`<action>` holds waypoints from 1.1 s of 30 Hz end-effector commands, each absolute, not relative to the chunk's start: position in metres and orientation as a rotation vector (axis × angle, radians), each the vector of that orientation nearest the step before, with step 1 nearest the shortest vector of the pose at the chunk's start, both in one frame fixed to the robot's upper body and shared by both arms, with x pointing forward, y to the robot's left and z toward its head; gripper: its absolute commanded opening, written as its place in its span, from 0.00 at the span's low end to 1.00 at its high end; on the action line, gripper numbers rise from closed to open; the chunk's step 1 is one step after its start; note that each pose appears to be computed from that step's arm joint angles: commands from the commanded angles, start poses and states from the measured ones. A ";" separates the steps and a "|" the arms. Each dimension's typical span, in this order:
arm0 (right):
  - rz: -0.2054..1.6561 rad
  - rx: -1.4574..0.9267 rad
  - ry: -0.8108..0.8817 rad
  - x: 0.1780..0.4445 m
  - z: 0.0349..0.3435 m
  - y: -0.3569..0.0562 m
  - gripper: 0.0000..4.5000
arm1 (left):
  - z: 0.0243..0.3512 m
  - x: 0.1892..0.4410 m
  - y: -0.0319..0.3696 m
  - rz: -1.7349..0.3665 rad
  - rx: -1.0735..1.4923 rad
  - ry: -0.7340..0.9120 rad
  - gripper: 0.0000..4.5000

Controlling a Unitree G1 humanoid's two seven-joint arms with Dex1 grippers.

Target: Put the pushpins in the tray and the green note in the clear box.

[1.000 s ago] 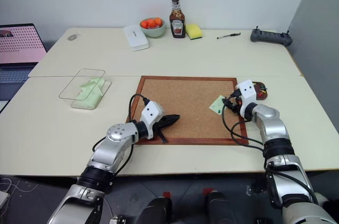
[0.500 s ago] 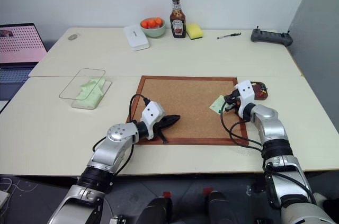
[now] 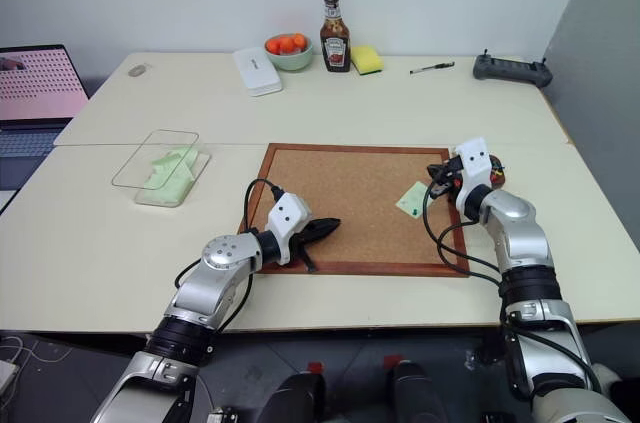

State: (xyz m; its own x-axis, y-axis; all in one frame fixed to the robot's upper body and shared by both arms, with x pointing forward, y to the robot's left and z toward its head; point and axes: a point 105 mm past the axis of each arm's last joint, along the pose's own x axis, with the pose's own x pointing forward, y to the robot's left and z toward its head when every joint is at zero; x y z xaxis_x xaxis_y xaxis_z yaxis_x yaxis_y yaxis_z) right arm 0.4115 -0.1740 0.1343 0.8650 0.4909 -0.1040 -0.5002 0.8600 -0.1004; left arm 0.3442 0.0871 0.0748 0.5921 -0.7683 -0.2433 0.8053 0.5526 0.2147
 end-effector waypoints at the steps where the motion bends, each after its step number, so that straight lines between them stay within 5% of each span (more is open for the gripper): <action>1: 0.413 -0.173 -0.006 0.420 0.165 -0.198 0.00 | 0.049 0.333 0.082 -0.966 0.317 0.226 0.00; 10: 0.122 -0.441 0.103 0.435 0.156 -0.266 0.00 | 0.048 0.332 0.081 -0.972 0.325 0.227 0.00; 22: 0.136 -0.482 0.158 0.444 0.141 -0.261 0.00 | 0.048 0.332 0.081 -0.972 0.330 0.226 0.00; 33: 0.107 -0.486 0.103 0.447 0.159 -0.264 0.51 | 0.047 0.331 0.080 -0.969 0.324 0.225 0.00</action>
